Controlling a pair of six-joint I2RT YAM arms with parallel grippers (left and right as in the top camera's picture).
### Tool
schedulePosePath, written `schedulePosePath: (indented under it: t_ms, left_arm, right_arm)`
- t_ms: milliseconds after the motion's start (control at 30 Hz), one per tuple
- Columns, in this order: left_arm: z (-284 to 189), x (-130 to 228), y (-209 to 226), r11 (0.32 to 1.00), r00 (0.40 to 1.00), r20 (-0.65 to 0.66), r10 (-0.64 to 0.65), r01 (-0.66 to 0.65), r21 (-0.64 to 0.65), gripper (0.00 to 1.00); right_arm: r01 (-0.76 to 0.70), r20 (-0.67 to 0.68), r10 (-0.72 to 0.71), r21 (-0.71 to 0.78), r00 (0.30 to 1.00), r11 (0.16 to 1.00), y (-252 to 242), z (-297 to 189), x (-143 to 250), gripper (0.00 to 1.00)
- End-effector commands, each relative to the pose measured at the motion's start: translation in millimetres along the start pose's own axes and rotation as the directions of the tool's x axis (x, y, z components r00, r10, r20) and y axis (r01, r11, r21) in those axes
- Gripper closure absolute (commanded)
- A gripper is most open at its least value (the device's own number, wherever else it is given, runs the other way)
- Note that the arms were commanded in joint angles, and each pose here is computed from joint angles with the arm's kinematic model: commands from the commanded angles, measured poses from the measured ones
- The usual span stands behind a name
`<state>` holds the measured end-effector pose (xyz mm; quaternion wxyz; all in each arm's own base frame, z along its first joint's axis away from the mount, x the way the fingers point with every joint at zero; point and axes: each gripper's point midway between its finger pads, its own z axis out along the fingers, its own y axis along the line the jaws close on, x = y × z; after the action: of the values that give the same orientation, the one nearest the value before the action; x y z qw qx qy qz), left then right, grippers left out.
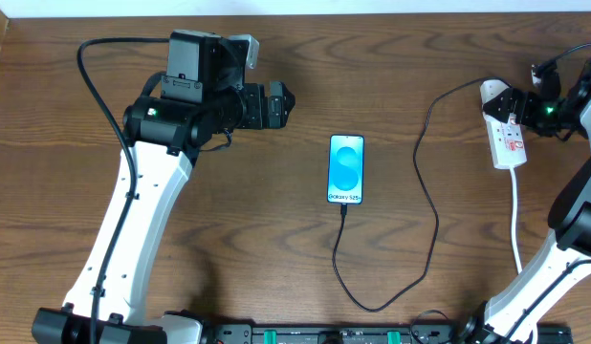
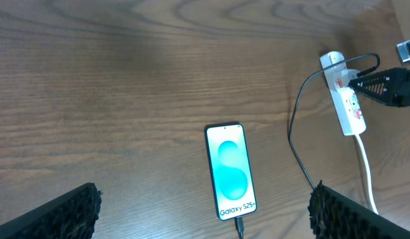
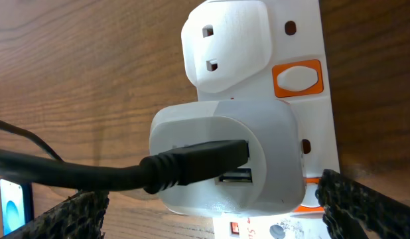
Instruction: Plug charger to phone and switch on socket
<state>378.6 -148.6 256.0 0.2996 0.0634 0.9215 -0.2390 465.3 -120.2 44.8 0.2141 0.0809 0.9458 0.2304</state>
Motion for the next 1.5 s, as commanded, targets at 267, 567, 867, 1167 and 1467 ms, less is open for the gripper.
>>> schedulePosePath:
  t_ms: [267, 567, 867, 1167, 1467]
  left_arm:
    - [-4.4, -1.7, -1.0, 1.000, 1.000, 0.012, 0.018, -0.018, -0.003, 0.00]
    - [-4.4, -1.7, -1.0, 1.000, 1.000, 0.012, 0.018, -0.018, -0.003, 0.00]
    - [-4.4, -1.7, -1.0, 1.000, 1.000, 0.012, 0.018, -0.018, -0.003, 0.00]
    - [-4.4, -1.7, -1.0, 1.000, 1.000, 0.012, 0.018, -0.018, -0.003, 0.00]
    - [-4.4, -1.7, -1.0, 1.000, 1.000, 0.012, 0.018, -0.018, -0.003, 0.00]
  right_arm:
    - [-0.118, -0.095, 0.111, -0.078, 0.989, 0.990, 15.7, 22.4, 32.3, 0.01]
    - [-0.144, -0.109, 0.127, -0.172, 0.986, 0.974, 30.9, 25.3, 39.7, 0.01]
    - [-0.161, -0.126, 0.138, -0.192, 0.982, 0.968, 35.8, 24.4, 43.4, 0.01]
    - [-0.251, -0.118, 0.243, -0.059, 0.963, 0.966, 8.0, 20.5, 42.3, 0.01]
    - [-0.359, 0.010, 0.367, 0.233, 0.930, 0.904, -21.6, -36.5, 31.1, 0.01]
